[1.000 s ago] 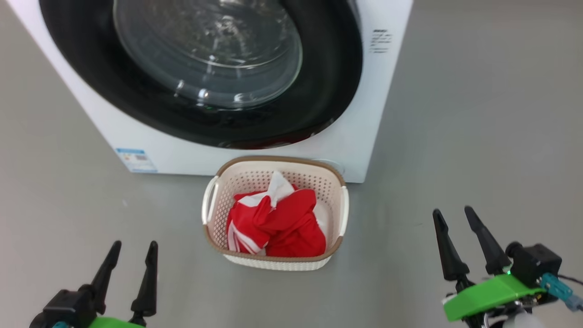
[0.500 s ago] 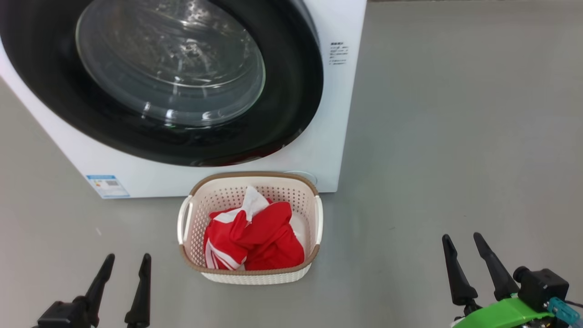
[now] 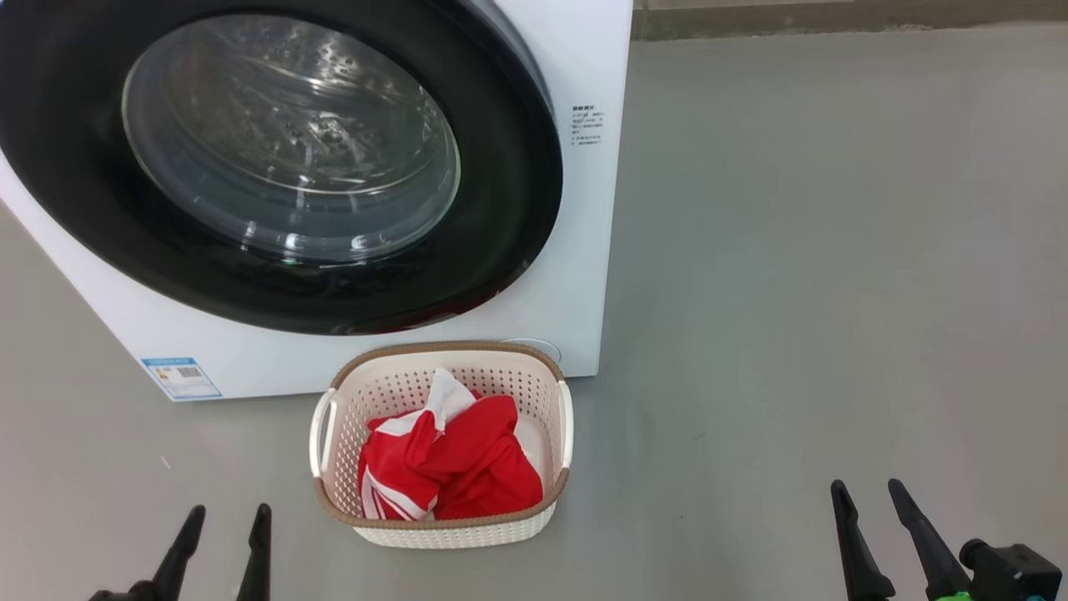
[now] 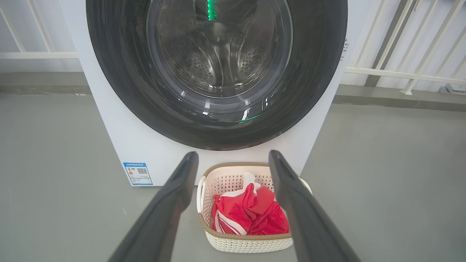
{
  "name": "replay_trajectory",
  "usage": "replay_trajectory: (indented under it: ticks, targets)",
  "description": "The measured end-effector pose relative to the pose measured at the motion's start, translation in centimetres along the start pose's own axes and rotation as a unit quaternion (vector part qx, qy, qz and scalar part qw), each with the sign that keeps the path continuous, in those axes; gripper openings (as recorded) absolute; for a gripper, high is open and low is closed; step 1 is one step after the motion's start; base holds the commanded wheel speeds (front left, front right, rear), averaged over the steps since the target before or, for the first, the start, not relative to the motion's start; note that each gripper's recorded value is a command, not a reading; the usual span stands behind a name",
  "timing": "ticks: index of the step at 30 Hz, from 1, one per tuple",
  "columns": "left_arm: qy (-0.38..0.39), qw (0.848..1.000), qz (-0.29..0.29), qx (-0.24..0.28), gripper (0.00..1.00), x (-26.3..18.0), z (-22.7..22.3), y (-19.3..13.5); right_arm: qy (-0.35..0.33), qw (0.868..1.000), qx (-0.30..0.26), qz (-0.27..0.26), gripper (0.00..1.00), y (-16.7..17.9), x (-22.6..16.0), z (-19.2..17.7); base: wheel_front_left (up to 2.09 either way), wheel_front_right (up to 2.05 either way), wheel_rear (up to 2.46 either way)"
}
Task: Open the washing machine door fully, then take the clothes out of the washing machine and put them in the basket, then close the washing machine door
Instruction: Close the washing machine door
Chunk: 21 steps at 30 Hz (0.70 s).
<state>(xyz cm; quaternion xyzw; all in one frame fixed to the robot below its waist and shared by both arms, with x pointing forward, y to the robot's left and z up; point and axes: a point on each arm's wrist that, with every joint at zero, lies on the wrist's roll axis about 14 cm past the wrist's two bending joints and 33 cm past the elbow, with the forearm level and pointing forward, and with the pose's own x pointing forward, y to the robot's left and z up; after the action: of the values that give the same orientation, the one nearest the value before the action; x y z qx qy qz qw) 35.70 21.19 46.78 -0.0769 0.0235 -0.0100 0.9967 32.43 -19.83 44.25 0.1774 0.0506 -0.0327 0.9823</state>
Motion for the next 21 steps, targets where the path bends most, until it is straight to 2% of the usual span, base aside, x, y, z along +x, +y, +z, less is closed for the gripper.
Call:
replay_trajectory:
  ticks: [21]
  targets:
    - [-0.001, 1.0, 0.003, 0.0, 1.0, -0.8, 0.0, 0.2, 0.002, 1.0, 0.003, -0.018, 1.0, -1.0, -1.6, -0.3, 0.0, 0.0, 0.0]
